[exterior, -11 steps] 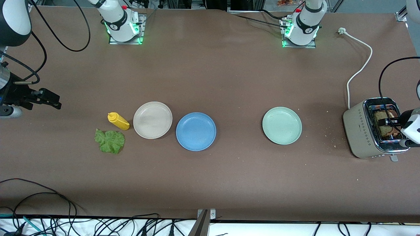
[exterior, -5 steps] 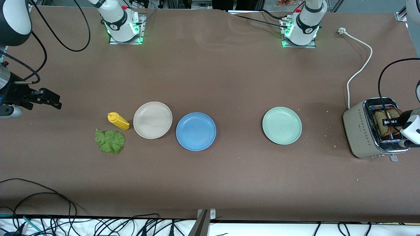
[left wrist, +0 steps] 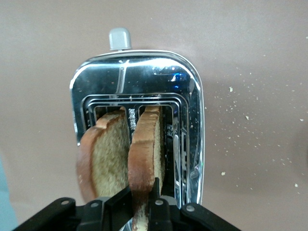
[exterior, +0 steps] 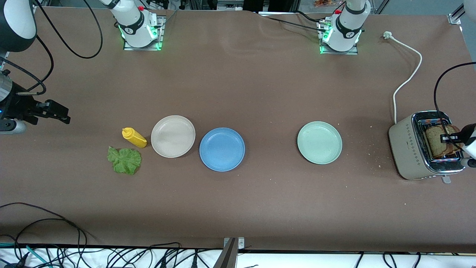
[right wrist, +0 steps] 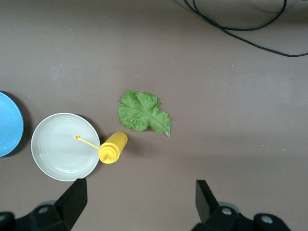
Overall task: Make sandwich in blue plate with both arms
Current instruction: 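Lift the bread slice out of the toaster with the left gripper, then carry the bread slice over the blue plate with the left gripper, then lower the bread flat onto the blue plate and open the left gripper, then return the left gripper to the toaster while the right gripper reaches lettuce, then grasp the green lettuce leaf with the right gripper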
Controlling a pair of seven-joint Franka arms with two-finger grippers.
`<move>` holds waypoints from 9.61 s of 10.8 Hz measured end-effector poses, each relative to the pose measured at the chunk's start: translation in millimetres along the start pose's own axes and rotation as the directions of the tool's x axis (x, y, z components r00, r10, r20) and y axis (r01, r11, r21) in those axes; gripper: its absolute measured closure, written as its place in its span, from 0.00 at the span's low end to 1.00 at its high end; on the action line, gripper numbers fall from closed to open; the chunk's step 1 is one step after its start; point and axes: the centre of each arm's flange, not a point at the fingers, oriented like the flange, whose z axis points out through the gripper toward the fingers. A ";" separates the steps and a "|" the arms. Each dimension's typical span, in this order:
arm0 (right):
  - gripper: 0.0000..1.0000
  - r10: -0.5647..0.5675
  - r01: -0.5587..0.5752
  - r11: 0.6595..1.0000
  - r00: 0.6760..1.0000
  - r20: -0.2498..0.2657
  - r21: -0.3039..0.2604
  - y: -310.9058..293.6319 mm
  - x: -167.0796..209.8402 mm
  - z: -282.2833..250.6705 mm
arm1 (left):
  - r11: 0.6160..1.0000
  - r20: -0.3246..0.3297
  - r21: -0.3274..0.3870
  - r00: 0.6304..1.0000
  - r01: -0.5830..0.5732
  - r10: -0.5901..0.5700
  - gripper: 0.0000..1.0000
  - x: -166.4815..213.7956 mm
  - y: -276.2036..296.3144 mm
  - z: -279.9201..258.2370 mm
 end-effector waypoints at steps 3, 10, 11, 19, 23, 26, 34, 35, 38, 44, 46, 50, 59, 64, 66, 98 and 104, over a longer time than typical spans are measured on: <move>0.00 0.000 0.000 1.000 1.000 0.000 0.000 0.1 0.0 -0.1 | 1.000 0.012 -0.003 1.000 0.005 -0.005 0.90 -10.2 0.1 -44.1; 0.00 -0.002 0.002 1.000 1.000 -0.001 0.000 -1.1 0.0 -0.3 | 0.985 0.105 -0.139 0.991 0.098 -0.084 0.90 -27.1 89.7 -93.9; 0.00 -0.002 0.002 1.000 1.000 -0.001 0.000 -1.5 0.0 -0.3 | 0.978 0.119 -0.150 0.984 0.147 -0.130 0.90 -30.0 116.9 -102.6; 0.00 -0.003 0.003 1.000 1.000 -0.003 0.000 -1.7 0.0 -1.4 | 0.754 0.243 -0.434 0.870 0.493 -0.428 0.90 -31.2 430.6 -114.0; 0.00 -0.006 0.006 1.000 1.000 -0.003 0.001 -3.5 0.1 -1.7 | 0.631 0.240 -0.558 0.832 0.539 -0.500 0.90 -47.3 580.2 -76.8; 0.00 -0.007 0.007 1.000 1.000 -0.003 0.001 -4.3 0.1 -1.7 | 0.593 0.203 -0.628 0.842 0.504 -0.500 0.90 -77.2 668.5 -42.3; 0.00 -0.007 0.007 1.000 1.000 -0.004 0.001 -4.4 0.1 -1.7 | 0.567 0.169 -0.666 0.838 0.485 -0.519 0.90 -78.4 716.7 31.9; 0.00 -0.007 0.007 1.000 1.000 -0.004 0.001 -4.4 0.1 -1.8 | 0.567 0.168 -0.666 0.839 0.484 -0.518 0.90 -79.2 717.9 32.5; 0.00 -0.007 0.007 1.000 1.000 -0.004 0.001 -4.5 0.1 -1.7 | 0.569 0.168 -0.662 0.836 0.488 -0.522 0.90 -77.1 717.3 37.3; 0.00 -0.007 0.007 1.000 1.000 -0.004 0.001 -4.4 0.1 -1.7 | 0.577 0.170 -0.651 0.835 0.494 -0.523 0.90 -75.8 717.7 47.0; 0.00 -0.007 0.007 1.000 1.000 -0.004 0.001 -4.4 0.1 -1.7 | 0.592 0.177 -0.628 0.834 0.505 -0.523 0.90 -74.7 714.8 54.5; 0.00 -0.007 0.007 1.000 1.000 -0.004 0.001 -4.6 0.1 -1.7 | 0.665 0.226 -0.517 0.835 0.539 -0.501 0.90 -79.1 709.4 78.2; 0.00 -0.008 0.008 1.000 1.000 -0.004 0.001 -4.6 0.1 -1.7 | 0.686 0.252 -0.467 0.827 0.558 -0.502 0.26 -73.9 700.1 87.5; 0.00 -0.007 0.007 1.000 1.000 -0.003 0.001 -4.4 0.1 -1.7 | 0.683 0.257 -0.426 0.803 0.594 -0.538 0.00 -36.9 627.3 31.4; 0.00 -0.002 0.002 1.000 1.000 -0.003 0.000 -1.6 0.0 -1.7 | 0.741 0.175 -0.352 0.818 0.572 -0.548 0.00 -31.8 577.4 -8.6; 0.00 -0.088 0.087 0.996 0.995 -0.051 -0.014 -15.6 25.7 368.7 | 0.980 0.036 -0.174 0.995 0.098 -0.094 0.04 -40.2 173.4 -103.8; 0.14 -0.126 0.126 0.992 0.991 -0.033 -0.014 -10.5 11.0 392.6 | 0.980 0.001 -0.178 0.996 0.091 -0.092 0.00 -54.3 163.8 -110.8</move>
